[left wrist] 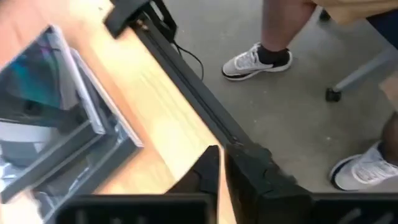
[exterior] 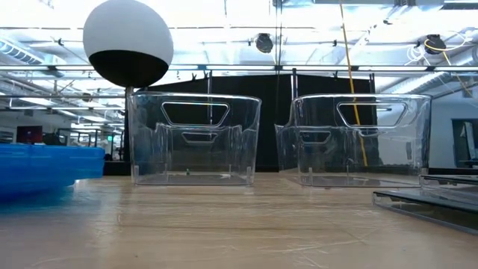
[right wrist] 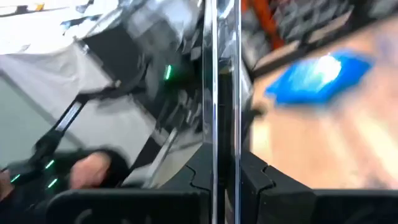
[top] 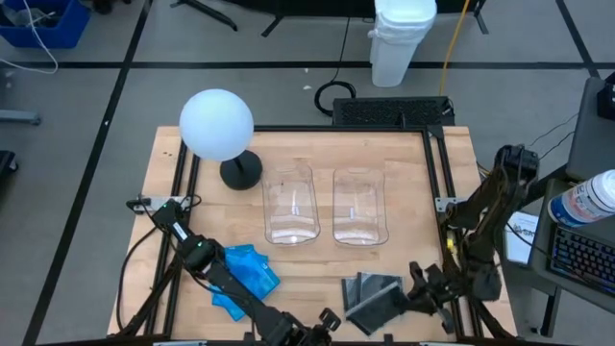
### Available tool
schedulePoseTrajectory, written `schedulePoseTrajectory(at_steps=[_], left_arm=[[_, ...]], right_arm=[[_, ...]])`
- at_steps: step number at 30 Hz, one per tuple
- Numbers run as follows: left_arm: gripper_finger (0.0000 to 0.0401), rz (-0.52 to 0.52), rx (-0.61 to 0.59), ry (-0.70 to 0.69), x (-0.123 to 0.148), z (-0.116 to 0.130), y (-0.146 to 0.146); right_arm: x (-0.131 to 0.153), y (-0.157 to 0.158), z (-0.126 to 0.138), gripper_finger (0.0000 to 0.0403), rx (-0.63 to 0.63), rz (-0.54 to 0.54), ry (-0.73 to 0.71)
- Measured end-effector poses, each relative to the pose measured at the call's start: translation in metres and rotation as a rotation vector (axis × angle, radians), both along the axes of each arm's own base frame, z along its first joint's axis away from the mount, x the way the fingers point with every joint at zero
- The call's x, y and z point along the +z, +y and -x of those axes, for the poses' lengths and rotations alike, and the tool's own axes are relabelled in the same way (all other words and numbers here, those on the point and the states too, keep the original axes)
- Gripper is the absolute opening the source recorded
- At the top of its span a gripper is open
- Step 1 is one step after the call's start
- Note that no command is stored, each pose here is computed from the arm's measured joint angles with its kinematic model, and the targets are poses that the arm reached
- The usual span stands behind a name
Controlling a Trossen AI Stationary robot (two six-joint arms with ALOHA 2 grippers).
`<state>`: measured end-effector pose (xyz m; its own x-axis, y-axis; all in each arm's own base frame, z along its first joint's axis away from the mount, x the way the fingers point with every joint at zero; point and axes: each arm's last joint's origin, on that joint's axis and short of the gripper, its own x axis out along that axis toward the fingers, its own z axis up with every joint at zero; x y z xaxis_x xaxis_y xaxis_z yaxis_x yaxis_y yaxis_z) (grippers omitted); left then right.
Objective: Pick & place jewel cases by type
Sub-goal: Put the black CD case into the right transparent bin
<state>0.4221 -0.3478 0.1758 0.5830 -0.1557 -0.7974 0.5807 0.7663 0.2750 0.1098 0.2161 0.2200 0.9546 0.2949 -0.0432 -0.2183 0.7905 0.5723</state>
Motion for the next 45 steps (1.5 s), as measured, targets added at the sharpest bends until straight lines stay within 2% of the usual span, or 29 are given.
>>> schedulePoseTrajectory(at_steps=[3, 9, 16, 19, 26, 31, 41, 45], left_arm=[[0.0006, 0.011, 0.003, 0.009, 0.0, 0.003, -0.003], [0.0023, 0.006, -0.022, -0.005, 0.0, 0.011, -0.014], [0.0026, 0.006, -0.038, -0.004, 0.0, 0.016, -0.019], [0.0026, 0.004, -0.039, -0.002, 0.0, 0.016, -0.019], [0.0026, -0.019, -0.028, 0.002, -0.001, 0.015, -0.016], [0.0026, -0.04, -0.044, 0.005, -0.001, 0.015, -0.014], [0.0026, -0.082, -0.07, -0.006, -0.002, 0.014, -0.013], [0.0026, -0.088, -0.064, -0.004, -0.002, 0.015, -0.013]], right_arm=[[0.015, -0.014, -0.005, 0.0014, -0.107, 0.07, -0.06], [0.04, -0.049, -0.019, 0.0022, -0.322, 0.178, -0.123], [0.046, -0.092, -0.032, 0.0014, -0.48, 0.244, -0.058], [0.04, -0.11, -0.033, 0.0017, -0.499, 0.199, 0.019], [0.017, -0.148, -0.036, 0.0015, -0.553, 0.009, 0.282], [0.009, -0.169, -0.04, 0.0019, -0.601, -0.119, 0.407], [-0.005, -0.188, -0.048, 0.0015, -0.642, -0.313, 0.579], [-0.014, -0.189, -0.053, 0.0026, -0.682, -0.379, 0.642]])
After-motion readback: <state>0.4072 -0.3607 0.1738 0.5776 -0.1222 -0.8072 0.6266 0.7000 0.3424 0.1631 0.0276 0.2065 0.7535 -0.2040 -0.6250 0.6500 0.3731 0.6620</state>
